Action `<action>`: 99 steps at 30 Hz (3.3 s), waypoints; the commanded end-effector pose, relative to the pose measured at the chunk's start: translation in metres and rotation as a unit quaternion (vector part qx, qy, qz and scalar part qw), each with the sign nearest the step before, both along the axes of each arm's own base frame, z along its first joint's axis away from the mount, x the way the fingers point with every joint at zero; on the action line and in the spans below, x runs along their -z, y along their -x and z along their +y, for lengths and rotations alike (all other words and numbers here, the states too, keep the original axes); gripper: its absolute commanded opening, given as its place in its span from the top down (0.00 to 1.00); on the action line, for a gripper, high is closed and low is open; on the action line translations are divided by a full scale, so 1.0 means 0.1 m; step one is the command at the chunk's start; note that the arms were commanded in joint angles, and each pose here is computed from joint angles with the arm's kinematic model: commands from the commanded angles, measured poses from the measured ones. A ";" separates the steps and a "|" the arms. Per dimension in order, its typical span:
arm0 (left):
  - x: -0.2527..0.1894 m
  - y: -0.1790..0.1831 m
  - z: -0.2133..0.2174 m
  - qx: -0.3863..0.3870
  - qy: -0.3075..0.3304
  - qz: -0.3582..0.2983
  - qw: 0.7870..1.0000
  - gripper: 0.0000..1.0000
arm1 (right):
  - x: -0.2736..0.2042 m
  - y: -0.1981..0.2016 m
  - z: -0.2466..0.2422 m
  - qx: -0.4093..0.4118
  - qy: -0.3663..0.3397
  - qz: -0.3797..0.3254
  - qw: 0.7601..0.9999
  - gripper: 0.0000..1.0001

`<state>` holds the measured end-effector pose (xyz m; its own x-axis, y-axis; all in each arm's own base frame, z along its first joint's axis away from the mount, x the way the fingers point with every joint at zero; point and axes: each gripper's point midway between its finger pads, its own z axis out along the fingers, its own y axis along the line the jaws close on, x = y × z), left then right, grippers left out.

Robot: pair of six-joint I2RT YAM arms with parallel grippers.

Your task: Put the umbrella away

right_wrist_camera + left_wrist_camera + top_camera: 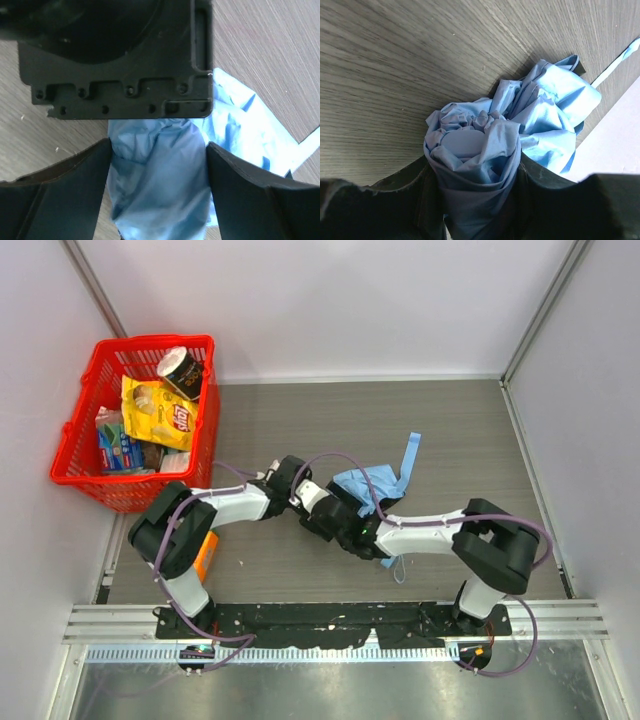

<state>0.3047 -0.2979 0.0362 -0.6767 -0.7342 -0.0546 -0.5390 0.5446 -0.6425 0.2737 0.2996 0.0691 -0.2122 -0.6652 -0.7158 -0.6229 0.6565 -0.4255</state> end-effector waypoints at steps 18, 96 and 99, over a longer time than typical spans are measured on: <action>0.07 0.28 0.16 0.006 -0.019 0.064 0.998 1.00 | 0.53 -0.18 -0.31 0.097 0.130 -0.042 0.986 0.64; -0.02 -0.38 -0.04 0.052 0.002 -0.177 0.983 0.08 | 0.58 0.34 0.01 -0.075 -0.396 0.522 0.752 0.99; -0.03 -0.44 -0.02 0.063 -0.001 -0.196 0.979 0.32 | 0.57 0.35 0.03 -0.086 -0.395 0.528 0.747 0.99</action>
